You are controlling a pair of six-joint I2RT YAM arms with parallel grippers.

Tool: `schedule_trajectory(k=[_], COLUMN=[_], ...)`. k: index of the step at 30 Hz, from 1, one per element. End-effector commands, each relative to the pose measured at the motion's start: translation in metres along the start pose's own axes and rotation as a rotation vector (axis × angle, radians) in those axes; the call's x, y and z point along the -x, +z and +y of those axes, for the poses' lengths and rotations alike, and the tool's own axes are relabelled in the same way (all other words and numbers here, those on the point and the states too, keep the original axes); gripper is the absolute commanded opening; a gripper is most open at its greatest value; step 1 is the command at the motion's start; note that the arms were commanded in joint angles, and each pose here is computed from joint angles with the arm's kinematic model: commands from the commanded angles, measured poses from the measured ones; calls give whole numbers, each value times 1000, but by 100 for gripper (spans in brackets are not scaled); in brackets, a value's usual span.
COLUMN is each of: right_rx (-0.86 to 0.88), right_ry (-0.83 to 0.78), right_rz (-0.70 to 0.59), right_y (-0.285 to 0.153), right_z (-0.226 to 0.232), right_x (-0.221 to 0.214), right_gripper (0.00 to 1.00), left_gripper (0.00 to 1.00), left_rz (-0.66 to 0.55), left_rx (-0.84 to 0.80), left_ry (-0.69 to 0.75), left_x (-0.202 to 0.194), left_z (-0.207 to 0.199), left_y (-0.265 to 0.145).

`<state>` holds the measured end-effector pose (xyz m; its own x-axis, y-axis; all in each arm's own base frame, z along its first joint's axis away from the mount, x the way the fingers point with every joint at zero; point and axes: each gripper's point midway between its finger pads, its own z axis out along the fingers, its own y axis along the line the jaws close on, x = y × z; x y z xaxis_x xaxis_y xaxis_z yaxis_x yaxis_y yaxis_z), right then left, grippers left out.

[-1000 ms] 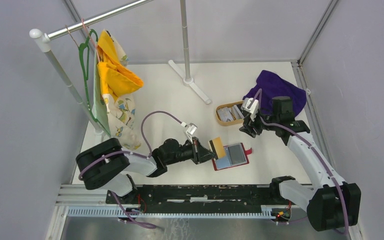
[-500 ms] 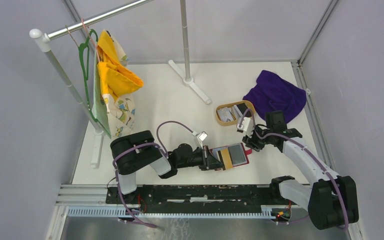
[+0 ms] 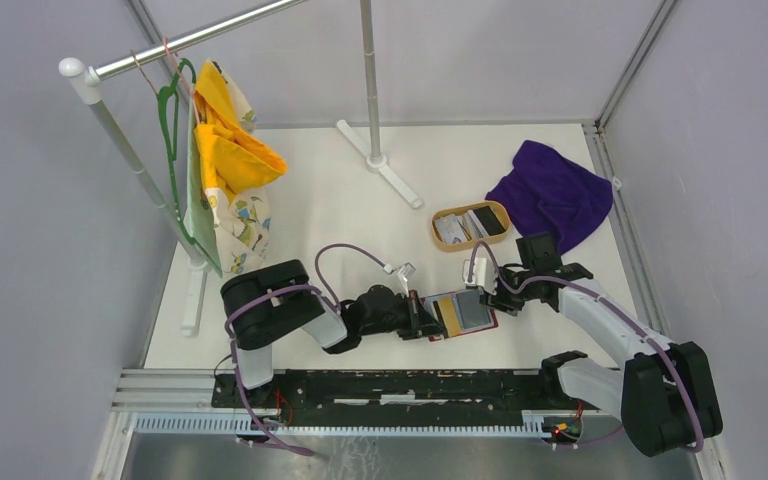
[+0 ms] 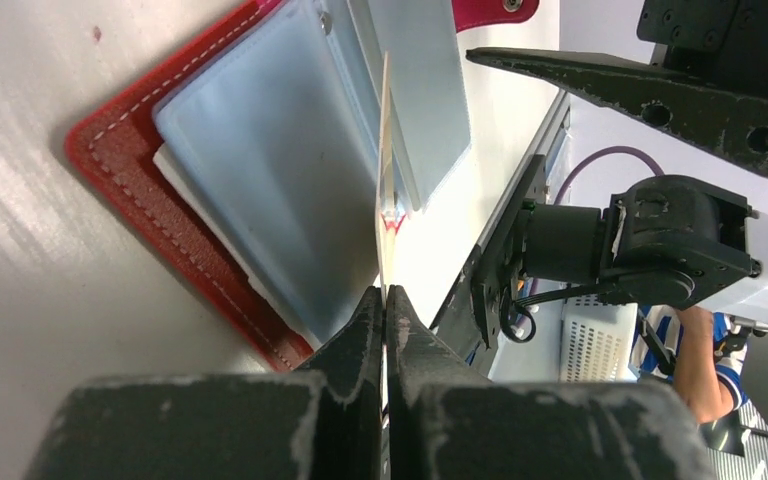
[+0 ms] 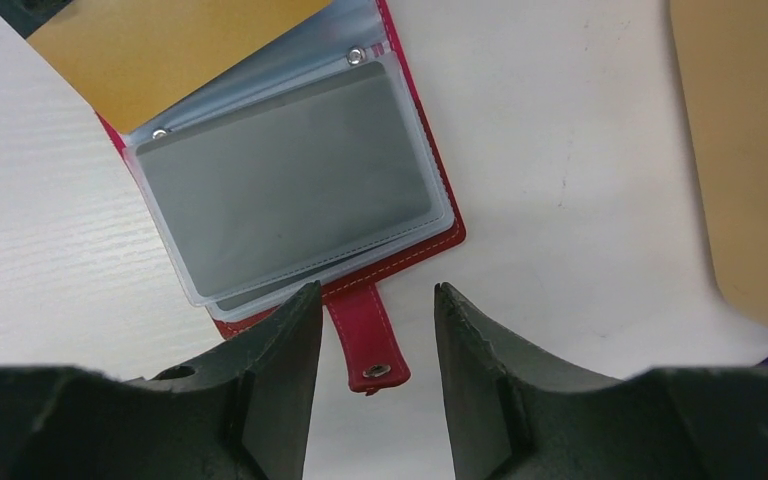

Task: Put the credit cards into the card holder
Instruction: Insert the credit card into the card holder.

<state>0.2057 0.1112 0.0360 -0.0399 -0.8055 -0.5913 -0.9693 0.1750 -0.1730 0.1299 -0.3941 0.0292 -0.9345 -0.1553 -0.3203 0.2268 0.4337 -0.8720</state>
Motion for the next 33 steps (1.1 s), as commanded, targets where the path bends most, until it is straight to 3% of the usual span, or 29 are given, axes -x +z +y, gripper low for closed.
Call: schedule_trajectory(k=[1,33], right_rx=[-2,18], right_ry=[-76,-71], right_rz=[10,62], right_y=[0,5], right_z=[-1,3], right_x=[-2,-14], right_gripper=[51,52], left_gripper=[2,2], left_rz=[-16,-34], left_rx=[-35,-155], left_ry=[15,-70], left_x=[9,28], left_z=[-18,-26], left_y=[6,8])
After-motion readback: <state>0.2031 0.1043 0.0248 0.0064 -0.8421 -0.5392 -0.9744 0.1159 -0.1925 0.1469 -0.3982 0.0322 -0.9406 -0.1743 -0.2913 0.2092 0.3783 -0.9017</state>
